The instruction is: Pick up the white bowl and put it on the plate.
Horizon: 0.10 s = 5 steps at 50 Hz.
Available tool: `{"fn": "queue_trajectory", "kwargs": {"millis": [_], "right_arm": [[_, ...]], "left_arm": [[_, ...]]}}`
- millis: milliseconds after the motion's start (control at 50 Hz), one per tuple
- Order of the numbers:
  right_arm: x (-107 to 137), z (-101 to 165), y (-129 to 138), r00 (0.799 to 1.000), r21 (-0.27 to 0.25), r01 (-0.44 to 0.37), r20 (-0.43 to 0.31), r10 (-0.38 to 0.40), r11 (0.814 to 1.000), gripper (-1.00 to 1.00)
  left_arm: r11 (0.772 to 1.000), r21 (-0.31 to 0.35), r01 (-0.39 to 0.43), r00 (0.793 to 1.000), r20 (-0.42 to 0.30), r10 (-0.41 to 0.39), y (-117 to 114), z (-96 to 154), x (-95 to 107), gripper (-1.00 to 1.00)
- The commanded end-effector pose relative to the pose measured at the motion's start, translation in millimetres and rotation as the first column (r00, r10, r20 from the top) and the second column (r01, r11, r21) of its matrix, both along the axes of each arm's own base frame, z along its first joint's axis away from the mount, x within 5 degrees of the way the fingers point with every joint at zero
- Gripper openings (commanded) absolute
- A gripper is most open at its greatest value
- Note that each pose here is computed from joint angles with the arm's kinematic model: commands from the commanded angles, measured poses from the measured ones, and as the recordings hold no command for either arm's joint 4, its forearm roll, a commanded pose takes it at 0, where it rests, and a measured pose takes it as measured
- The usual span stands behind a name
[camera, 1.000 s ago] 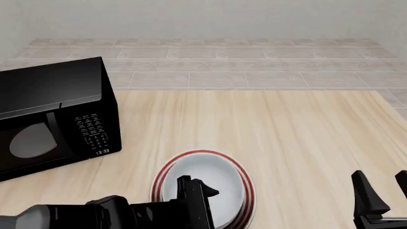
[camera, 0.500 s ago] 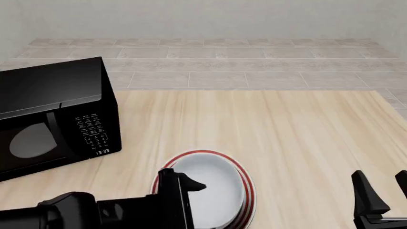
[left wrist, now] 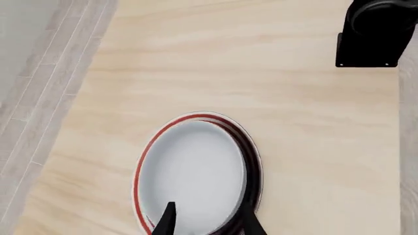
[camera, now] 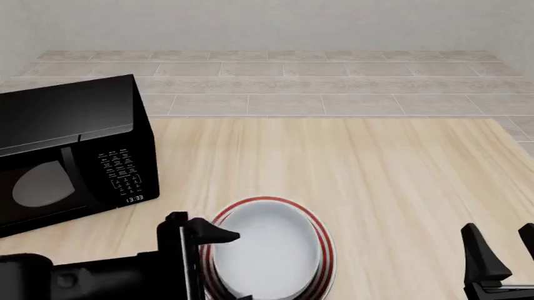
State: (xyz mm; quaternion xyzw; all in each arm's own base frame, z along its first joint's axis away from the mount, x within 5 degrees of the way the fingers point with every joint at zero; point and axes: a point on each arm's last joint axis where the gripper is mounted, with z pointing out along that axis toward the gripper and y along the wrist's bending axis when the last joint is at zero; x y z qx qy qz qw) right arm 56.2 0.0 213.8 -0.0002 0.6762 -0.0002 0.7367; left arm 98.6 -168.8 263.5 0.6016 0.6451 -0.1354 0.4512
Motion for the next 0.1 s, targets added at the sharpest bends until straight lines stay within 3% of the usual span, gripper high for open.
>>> {"fn": "queue_trajectory", "kwargs": {"millis": [20,100], "right_arm": [[0.1,0.0,0.0,1.000,0.001,0.000,0.000,0.000,1.000,1.00],[0.1,0.0,0.0,1.000,0.000,0.000,0.000,0.000,1.000,1.00]], "left_arm": [[1.000,-0.017,-0.014,1.000,0.015,0.015,19.5,11.0,-7.9,1.00],[1.000,-0.019,-0.020,1.000,0.020,0.021,26.2,12.7,-10.4,1.00]]}}
